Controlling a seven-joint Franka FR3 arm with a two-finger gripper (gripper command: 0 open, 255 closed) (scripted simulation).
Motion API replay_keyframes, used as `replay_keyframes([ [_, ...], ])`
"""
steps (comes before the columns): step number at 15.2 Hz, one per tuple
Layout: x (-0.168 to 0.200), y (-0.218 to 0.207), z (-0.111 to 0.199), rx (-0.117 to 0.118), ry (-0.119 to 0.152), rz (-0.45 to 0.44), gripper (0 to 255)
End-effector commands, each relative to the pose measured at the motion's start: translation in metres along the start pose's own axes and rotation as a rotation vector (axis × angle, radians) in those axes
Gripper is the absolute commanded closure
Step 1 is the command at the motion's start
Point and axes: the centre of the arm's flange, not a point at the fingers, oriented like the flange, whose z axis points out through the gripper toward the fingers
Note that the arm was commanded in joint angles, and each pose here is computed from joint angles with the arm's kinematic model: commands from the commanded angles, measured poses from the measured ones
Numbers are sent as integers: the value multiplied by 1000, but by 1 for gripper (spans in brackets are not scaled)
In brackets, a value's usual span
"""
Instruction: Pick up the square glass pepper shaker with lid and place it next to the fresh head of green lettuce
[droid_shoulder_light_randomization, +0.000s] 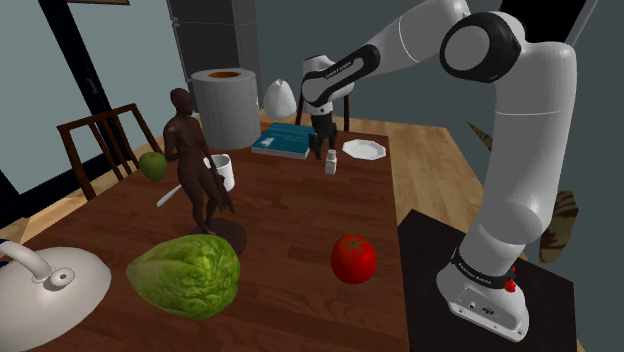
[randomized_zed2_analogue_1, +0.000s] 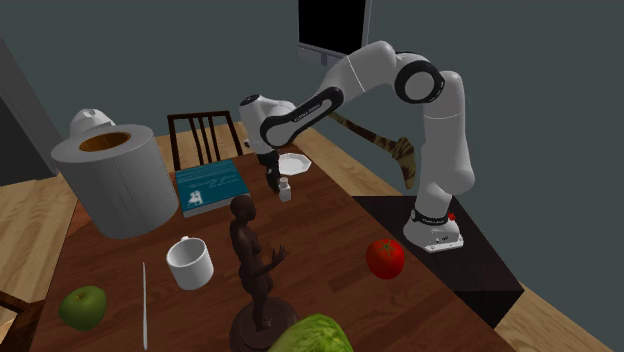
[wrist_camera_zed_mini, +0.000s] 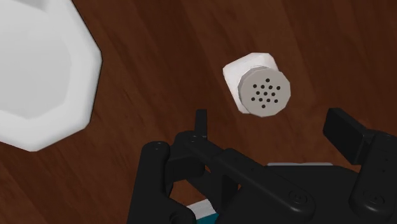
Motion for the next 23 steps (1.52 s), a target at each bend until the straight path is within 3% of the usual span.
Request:
replay_keyframes([
  [1,2,1,11,-1,0,0,0],
  [5,2,1,30,-1,0,0,0],
  [12,2,1,30,-1,0,0,0],
  [13,2,1,30,-1,0,0,255],
  [23,1,1,25,-1,0,0,255],
])
